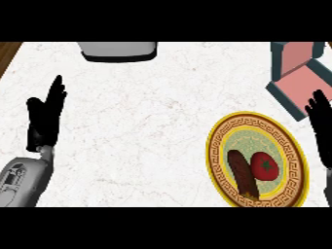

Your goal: Pick the sweet potato from the plate and place it in the cardboard box

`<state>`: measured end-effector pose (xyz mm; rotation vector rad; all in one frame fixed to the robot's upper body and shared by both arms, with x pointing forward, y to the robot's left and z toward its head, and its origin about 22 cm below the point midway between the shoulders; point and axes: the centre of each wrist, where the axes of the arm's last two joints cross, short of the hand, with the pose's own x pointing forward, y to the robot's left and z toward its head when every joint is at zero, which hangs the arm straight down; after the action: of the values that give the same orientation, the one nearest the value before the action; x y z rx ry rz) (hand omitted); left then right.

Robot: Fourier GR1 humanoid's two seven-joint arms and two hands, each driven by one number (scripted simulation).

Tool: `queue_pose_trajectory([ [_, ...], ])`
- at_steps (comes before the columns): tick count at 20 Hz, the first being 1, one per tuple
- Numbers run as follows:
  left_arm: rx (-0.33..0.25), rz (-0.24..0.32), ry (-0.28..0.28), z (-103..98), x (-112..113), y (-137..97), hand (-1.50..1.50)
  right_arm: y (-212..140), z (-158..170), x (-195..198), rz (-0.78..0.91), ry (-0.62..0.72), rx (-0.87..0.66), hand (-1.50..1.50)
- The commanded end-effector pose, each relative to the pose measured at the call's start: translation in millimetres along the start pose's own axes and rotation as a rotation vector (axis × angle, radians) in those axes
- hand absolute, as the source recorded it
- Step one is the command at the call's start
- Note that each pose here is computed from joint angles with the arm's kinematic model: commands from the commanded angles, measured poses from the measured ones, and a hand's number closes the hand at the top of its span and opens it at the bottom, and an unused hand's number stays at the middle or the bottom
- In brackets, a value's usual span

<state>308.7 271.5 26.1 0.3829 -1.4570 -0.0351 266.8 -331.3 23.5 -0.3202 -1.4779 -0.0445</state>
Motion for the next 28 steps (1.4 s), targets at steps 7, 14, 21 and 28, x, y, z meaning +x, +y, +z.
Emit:
queue_pose_trajectory([
  [7, 0.03, -0.239, 0.018, 4, -20, 43, 0.0, 23, -9, 80, 0.355, -0.429, 0.618, -1.5],
  [14, 0.061, -0.29, 0.027, 13, -33, 73, 0.0, -6, 39, -56, -0.049, -0.367, 0.839, -1.5],
  [21, 0.072, -0.295, 0.01, 8, -38, 89, 0.0, -19, -26, -33, 0.217, -0.585, 0.924, -1.5],
  [28, 0.054, -0.291, 0.031, 12, -35, 85, 0.0, -9, -36, 8, 0.655, -0.545, 1.135, -1.5],
])
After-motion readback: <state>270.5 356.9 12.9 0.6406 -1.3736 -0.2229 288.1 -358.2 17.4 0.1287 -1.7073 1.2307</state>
